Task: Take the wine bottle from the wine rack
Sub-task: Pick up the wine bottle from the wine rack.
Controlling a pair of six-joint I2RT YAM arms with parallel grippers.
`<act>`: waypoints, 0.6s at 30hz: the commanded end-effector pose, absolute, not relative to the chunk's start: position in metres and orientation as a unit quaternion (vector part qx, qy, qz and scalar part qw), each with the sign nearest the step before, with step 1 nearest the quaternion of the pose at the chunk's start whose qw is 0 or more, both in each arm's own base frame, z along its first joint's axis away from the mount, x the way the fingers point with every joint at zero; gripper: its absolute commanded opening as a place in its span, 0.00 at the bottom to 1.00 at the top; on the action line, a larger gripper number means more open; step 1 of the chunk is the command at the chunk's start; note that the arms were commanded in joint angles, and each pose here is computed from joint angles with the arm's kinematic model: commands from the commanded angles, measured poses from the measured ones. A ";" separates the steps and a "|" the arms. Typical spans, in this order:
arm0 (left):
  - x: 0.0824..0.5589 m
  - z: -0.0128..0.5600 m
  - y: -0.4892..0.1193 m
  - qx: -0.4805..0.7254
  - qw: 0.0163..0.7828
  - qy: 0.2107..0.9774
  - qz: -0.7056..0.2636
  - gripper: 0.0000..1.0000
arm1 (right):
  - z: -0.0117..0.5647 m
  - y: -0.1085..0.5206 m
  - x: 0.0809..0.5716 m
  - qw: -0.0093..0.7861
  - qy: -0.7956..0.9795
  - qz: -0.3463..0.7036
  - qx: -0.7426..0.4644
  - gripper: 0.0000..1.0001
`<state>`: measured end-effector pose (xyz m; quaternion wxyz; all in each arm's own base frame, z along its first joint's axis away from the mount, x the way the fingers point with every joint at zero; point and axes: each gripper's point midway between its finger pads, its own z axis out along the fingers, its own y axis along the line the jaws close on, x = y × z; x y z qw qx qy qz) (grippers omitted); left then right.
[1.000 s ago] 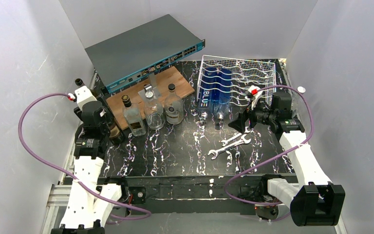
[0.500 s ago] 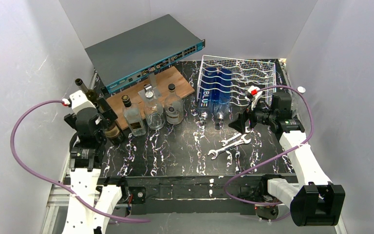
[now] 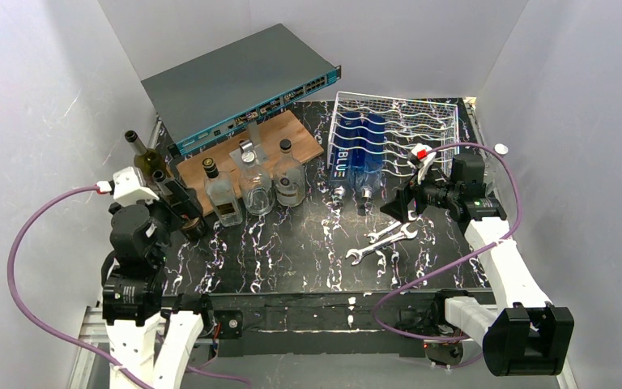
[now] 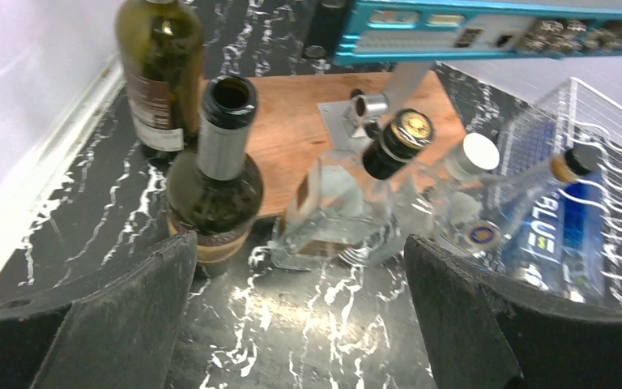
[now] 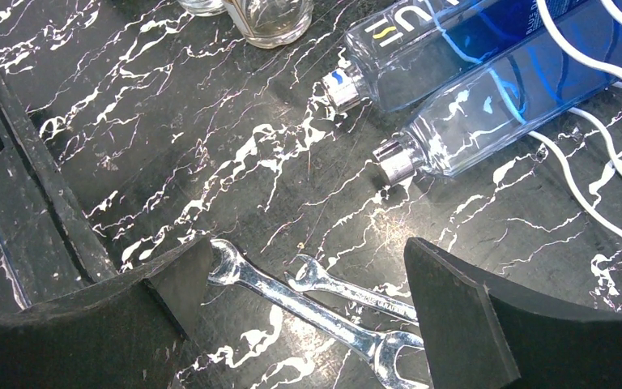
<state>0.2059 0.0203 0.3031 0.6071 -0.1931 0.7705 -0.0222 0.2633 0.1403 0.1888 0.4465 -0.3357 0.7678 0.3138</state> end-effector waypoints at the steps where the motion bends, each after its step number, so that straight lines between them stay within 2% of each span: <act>1: 0.193 0.319 -0.010 -0.152 0.610 0.771 -0.098 0.98 | 0.195 0.140 0.265 0.458 0.759 0.308 -0.347 0.98; 9: 0.176 0.330 -0.048 -0.090 0.594 0.778 -0.182 0.98 | 0.193 0.139 0.265 0.457 0.759 0.306 -0.349 0.98; 18: 0.166 0.326 -0.102 -0.005 0.538 0.784 -0.309 0.98 | 0.189 0.138 0.266 0.453 0.760 0.310 -0.348 0.99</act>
